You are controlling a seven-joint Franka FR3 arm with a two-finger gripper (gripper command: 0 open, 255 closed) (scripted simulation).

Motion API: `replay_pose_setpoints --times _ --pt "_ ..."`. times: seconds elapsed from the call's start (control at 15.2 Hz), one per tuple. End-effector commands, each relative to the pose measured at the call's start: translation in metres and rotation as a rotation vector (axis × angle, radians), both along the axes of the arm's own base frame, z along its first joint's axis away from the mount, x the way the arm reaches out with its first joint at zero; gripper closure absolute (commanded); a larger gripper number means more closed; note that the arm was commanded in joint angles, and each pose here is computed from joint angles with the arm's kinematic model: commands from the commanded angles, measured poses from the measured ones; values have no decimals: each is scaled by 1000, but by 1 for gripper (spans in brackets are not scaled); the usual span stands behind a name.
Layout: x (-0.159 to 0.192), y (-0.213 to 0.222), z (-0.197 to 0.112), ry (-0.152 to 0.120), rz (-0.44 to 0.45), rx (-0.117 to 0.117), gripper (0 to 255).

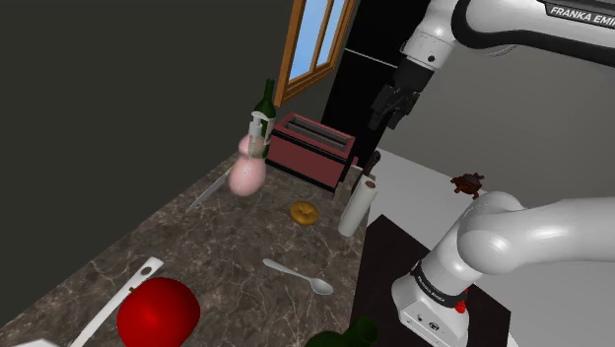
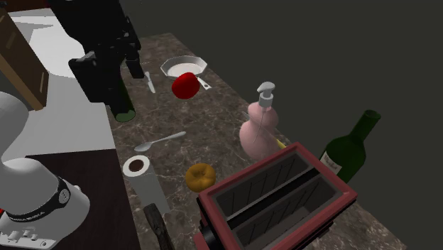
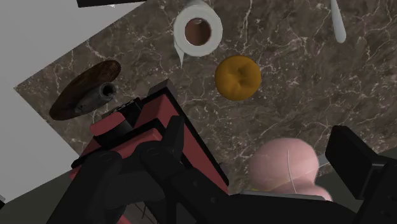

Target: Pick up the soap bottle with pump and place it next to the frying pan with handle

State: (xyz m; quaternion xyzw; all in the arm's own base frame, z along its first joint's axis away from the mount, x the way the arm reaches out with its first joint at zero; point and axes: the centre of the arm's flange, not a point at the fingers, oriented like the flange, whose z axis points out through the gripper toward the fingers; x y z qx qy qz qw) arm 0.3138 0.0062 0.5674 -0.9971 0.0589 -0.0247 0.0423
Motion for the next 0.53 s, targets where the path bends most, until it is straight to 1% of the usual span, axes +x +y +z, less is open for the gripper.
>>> replay_pose_setpoints --times 0.0,0.46 --pt "0 0 0 0 0 0 0" --pt "85 37 -20 21 -14 13 0"
